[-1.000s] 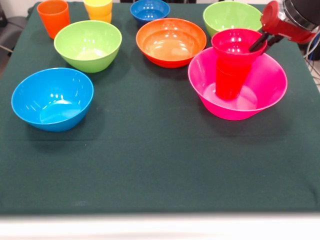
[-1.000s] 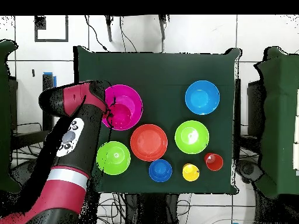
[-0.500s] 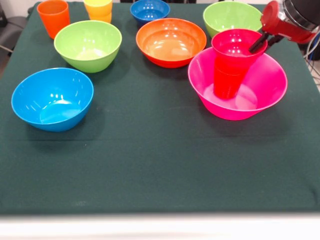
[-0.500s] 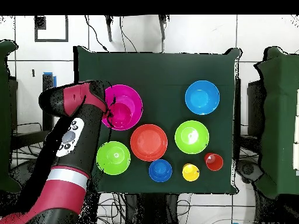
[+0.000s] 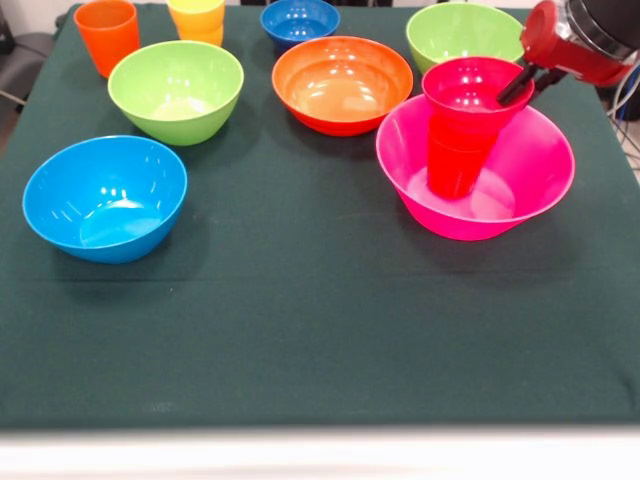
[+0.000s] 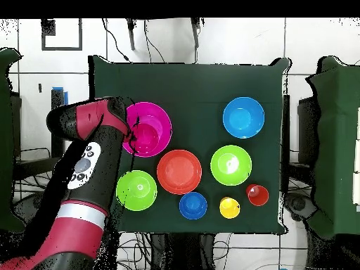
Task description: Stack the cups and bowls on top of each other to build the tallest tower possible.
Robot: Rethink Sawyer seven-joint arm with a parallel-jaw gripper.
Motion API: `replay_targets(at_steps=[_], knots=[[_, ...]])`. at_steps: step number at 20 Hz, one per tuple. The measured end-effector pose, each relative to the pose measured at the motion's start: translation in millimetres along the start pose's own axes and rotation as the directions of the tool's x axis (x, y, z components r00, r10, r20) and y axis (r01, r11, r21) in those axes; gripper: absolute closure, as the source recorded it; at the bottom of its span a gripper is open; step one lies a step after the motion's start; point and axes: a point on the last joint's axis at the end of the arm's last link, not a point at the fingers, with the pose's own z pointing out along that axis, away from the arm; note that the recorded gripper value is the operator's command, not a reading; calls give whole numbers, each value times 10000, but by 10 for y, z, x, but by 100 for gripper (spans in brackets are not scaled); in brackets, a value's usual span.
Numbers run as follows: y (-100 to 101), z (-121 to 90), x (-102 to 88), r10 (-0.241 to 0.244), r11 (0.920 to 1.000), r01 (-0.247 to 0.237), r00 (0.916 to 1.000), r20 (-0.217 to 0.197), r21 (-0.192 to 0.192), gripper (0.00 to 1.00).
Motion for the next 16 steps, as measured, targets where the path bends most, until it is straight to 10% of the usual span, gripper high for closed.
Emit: replay_targets(at_steps=[14, 15, 16], knots=[[-119, -199, -39, 169, 9999, -169, 9995, 272, 5, 100], [-144, -230, -37, 204, 9998, -204, 9994, 297, 5, 0], [-148, -236, -38, 210, 9998, -210, 9993, 307, 5, 0]])
